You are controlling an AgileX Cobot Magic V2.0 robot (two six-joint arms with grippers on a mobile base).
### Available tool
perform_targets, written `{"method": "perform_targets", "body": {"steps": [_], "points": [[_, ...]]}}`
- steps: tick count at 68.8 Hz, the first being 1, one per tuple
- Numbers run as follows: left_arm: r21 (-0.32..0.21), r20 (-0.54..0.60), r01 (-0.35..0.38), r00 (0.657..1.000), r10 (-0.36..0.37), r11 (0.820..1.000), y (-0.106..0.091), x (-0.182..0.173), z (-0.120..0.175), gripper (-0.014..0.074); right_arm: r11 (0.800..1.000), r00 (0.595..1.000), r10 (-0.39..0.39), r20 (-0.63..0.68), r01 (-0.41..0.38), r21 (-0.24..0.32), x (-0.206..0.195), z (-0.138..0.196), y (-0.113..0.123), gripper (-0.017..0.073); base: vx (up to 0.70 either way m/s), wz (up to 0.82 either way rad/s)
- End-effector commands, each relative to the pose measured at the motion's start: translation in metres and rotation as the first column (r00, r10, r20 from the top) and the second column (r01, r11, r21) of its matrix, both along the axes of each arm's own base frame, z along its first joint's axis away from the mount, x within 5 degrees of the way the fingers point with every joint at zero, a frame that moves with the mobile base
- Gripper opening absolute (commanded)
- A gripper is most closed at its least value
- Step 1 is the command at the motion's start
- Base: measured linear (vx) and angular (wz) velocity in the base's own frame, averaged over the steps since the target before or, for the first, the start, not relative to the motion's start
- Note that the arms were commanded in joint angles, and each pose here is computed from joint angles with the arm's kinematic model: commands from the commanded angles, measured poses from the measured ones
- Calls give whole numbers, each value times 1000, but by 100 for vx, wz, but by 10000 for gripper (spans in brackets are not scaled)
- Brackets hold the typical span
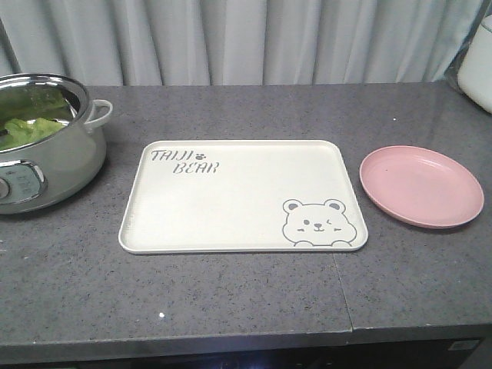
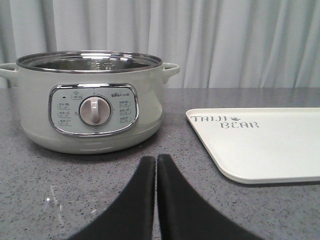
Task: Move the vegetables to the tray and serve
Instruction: 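Stop the base in front of the cream tray and pink plate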
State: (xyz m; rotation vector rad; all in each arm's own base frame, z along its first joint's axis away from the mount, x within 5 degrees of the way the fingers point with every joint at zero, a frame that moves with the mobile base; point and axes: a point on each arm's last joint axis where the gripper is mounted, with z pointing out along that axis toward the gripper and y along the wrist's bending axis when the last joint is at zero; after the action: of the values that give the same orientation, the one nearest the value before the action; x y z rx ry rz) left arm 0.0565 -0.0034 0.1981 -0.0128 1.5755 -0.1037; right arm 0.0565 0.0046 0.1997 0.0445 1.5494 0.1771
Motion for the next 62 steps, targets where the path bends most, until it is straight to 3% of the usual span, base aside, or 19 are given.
{"method": "perform_targets", "body": {"steps": [1,62], "points": [[-14,64,-5,998,6,1000,0,0,-1,-6,1000,997,-3,72,4,-3,0,3,0,-2,3,-1],[-14,64,-5,998,6,1000,0,0,-1,-6,1000,998,-4,70,4,-3,0,3,0,-2,1,0]]}}
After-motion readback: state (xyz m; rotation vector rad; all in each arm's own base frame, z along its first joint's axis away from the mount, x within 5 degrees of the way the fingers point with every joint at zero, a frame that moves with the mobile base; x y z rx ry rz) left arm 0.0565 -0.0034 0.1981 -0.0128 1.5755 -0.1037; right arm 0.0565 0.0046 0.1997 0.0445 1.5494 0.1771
